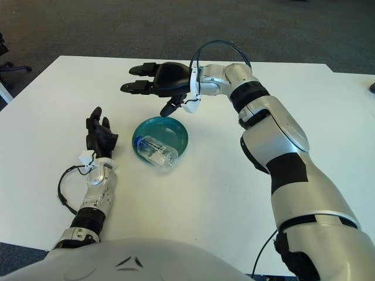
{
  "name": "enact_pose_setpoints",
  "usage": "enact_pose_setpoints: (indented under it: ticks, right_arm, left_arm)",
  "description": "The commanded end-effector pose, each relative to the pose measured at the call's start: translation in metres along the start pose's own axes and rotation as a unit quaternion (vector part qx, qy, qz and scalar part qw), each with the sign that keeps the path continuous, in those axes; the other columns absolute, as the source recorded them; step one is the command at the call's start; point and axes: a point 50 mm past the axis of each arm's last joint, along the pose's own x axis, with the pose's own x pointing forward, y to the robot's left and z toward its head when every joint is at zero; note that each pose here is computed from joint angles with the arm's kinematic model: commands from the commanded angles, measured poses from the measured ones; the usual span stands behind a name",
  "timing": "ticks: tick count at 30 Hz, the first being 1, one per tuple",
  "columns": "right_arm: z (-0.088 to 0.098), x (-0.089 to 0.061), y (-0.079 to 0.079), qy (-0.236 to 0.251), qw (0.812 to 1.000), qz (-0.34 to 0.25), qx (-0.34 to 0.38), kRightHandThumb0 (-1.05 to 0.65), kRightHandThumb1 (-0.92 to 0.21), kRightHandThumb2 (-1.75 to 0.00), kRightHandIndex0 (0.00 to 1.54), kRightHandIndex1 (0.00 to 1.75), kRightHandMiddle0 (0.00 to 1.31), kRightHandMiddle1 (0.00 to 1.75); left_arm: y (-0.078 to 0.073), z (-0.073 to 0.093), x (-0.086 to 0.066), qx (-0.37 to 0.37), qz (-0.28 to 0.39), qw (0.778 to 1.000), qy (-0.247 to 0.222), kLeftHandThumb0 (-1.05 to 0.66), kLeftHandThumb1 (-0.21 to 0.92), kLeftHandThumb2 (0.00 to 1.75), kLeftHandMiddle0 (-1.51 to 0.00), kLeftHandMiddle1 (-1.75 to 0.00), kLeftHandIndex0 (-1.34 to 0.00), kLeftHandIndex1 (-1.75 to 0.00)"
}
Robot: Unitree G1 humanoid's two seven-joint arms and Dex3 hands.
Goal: Put the bottle into the plate.
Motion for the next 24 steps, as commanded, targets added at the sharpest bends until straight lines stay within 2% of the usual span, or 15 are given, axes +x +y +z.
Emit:
enact_pose_setpoints:
  ticks: [1, 12, 14, 16, 19, 21, 24]
  right_arm:
    - [-0.001, -0.001, -0.001, 0.006, 1.000, -0.010, 0.014, -0.95, -0.92, -0.97, 0.06, 0.01, 0.00, 0.00]
    - [-0.007, -0.009, -0.005, 0.034, 0.995, -0.033, 0.083, -0.96, -0.92, -1.06, 0.09, 0.02, 0.04, 0.03]
    - [-0.014, -0.022, 0.002, 0.064, 0.990, -0.051, 0.117, -0.96, -0.92, -1.06, 0.09, 0.02, 0.04, 0.03]
    - [-0.016, -0.028, 0.005, 0.076, 0.986, -0.058, 0.133, -0.96, -0.92, -1.07, 0.10, 0.02, 0.04, 0.03]
    - [-0.019, -0.036, 0.017, 0.104, 0.973, -0.089, 0.188, -0.96, -0.92, -1.06, 0.11, 0.02, 0.04, 0.04]
    - [-0.021, -0.040, 0.022, 0.123, 0.957, -0.120, 0.235, -0.97, -0.92, -1.05, 0.12, 0.02, 0.04, 0.04]
    - [-0.025, -0.054, 0.039, 0.158, 0.916, -0.172, 0.325, -0.98, -0.92, -1.05, 0.13, 0.03, 0.03, 0.04]
  left_arm:
    - [-0.005, -0.039, -0.037, -0.027, 0.039, 0.994, 0.098, -0.89, 0.92, 1.05, -0.26, -0.01, 0.00, -0.59]
    - [-0.001, -0.043, -0.036, -0.033, 0.055, 0.992, 0.107, -0.89, 0.92, 1.04, -0.28, -0.01, 0.00, -0.71]
    - [0.000, -0.042, -0.036, -0.018, 0.054, 0.993, 0.103, -0.89, 0.92, 1.03, -0.28, -0.01, 0.00, -0.72]
    - [0.001, -0.041, -0.035, -0.011, 0.053, 0.993, 0.102, -0.90, 0.92, 1.03, -0.27, 0.00, 0.00, -0.73]
    - [0.005, -0.038, -0.037, 0.008, 0.046, 0.995, 0.089, -0.91, 0.92, 1.02, -0.25, 0.00, 0.00, -0.70]
    - [0.008, -0.037, -0.039, 0.021, 0.041, 0.996, 0.080, -0.92, 0.92, 1.02, -0.25, 0.00, 0.00, -0.68]
    - [0.015, -0.031, -0.037, 0.038, 0.037, 0.997, 0.064, -0.92, 0.92, 1.00, -0.24, 0.00, 0.00, -0.67]
